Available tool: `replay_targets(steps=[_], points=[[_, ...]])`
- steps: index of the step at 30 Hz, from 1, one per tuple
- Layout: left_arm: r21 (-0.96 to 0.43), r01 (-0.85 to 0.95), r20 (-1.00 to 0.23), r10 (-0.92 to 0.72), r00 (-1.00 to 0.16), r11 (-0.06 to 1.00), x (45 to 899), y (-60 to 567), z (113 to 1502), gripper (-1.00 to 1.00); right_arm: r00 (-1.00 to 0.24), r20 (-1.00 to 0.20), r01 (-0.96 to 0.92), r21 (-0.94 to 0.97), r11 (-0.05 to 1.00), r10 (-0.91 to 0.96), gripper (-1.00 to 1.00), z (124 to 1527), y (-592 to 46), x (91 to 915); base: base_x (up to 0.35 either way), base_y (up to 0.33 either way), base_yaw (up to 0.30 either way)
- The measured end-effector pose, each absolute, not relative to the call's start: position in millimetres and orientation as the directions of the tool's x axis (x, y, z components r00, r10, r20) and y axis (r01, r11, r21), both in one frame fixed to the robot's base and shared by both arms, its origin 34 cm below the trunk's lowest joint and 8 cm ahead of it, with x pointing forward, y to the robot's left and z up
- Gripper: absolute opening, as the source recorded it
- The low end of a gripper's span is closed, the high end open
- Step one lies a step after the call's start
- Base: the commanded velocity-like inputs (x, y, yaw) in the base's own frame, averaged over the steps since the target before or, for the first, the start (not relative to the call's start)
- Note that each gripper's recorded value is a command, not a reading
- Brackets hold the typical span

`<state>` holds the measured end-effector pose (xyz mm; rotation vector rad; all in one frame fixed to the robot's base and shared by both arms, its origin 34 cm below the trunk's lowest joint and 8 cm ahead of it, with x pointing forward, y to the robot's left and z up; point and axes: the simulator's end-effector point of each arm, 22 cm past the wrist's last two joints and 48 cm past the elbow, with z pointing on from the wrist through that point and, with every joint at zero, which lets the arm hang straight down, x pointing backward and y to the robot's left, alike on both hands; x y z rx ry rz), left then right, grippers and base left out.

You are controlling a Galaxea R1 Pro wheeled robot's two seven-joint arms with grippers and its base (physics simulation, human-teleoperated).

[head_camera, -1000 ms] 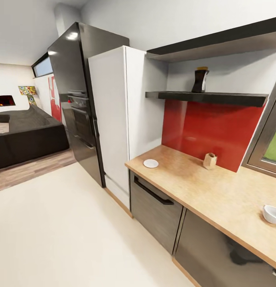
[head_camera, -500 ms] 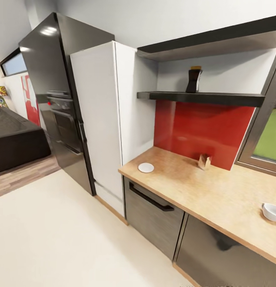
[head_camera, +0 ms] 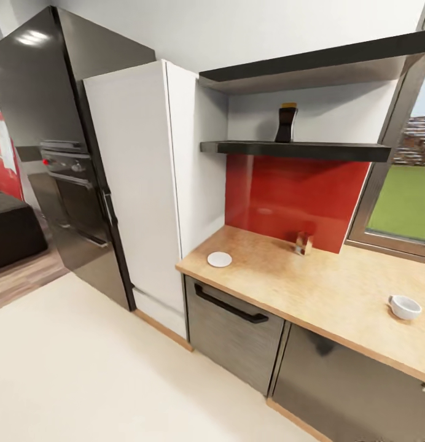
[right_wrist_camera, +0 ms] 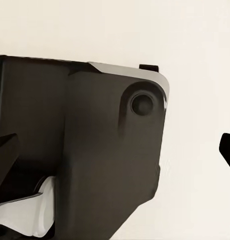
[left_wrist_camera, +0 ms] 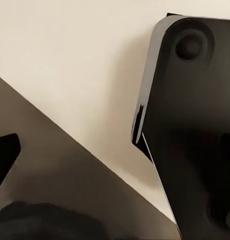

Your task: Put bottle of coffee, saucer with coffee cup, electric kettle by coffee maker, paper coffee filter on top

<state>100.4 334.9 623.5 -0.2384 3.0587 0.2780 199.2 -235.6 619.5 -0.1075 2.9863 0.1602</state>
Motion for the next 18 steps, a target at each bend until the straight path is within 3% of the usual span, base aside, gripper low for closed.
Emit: replay_targets(steps=[14,18], points=[[0.175,-0.163,-0.074,-0.152,-0.986,0.971,99.1,335.4,623.7,1.0,-0.987,-0.151,-0.078,0.1,0.992,-0.062,1.0,619.4,-236.3,198.6,0.276,0.225,-0.267],[0.177,-0.171,-0.073,-0.16,-0.984,0.969,97.9,336.0,623.7,1.0,-0.987,-0.151,-0.078,0.101,0.992,-0.062,1.0,619.3,-235.9,198.7,0.126,0.084,-0.267]])
